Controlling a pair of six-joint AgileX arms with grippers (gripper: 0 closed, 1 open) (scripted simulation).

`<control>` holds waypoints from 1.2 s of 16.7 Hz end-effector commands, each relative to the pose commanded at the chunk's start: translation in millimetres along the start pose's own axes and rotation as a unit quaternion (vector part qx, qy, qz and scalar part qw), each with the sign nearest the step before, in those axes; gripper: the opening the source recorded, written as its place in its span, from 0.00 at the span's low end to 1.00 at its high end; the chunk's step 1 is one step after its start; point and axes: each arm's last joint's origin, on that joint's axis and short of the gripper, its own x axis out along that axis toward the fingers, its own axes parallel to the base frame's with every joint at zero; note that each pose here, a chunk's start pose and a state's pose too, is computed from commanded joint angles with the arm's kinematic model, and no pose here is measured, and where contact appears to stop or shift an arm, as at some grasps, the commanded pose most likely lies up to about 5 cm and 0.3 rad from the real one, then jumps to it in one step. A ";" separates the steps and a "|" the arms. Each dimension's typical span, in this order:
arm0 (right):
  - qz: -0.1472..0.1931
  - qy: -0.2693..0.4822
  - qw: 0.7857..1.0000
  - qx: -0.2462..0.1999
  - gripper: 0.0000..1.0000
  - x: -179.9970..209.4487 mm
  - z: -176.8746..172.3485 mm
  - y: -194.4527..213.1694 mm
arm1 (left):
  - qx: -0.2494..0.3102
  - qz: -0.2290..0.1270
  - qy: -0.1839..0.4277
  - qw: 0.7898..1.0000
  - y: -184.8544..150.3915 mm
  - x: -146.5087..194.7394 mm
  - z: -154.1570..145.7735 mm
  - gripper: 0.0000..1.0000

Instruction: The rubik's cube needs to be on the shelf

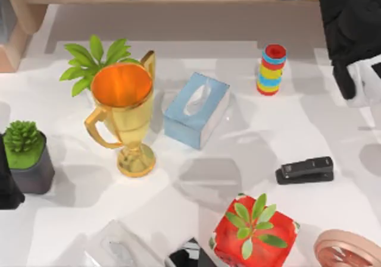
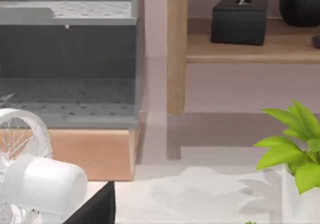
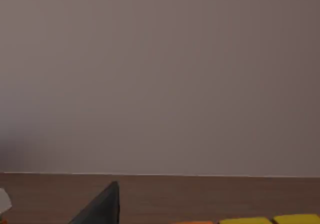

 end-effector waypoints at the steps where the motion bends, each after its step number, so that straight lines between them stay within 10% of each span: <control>1: 0.008 -0.011 1.000 -0.007 1.00 -1.7 6.0 -1.2 | 0.000 0.000 0.000 1.000 0.0 0.0 0.0 1.00; 9: 0.040 -0.152 0.956 -0.248 1.00 -54.1 67.0 -95.5 | 0.000 0.000 0.000 1.000 0.0 0.0 0.0 1.00; 16: -0.046 -0.071 0.806 -0.586 1.00 -168.8 64.5 -243.4 | 0.000 0.000 0.000 1.000 0.0 0.0 0.0 1.00; 20: -0.035 0.026 0.723 -0.689 1.00 -225.8 44.5 -281.8 | 0.000 0.000 0.000 1.000 0.0 0.0 0.0 1.00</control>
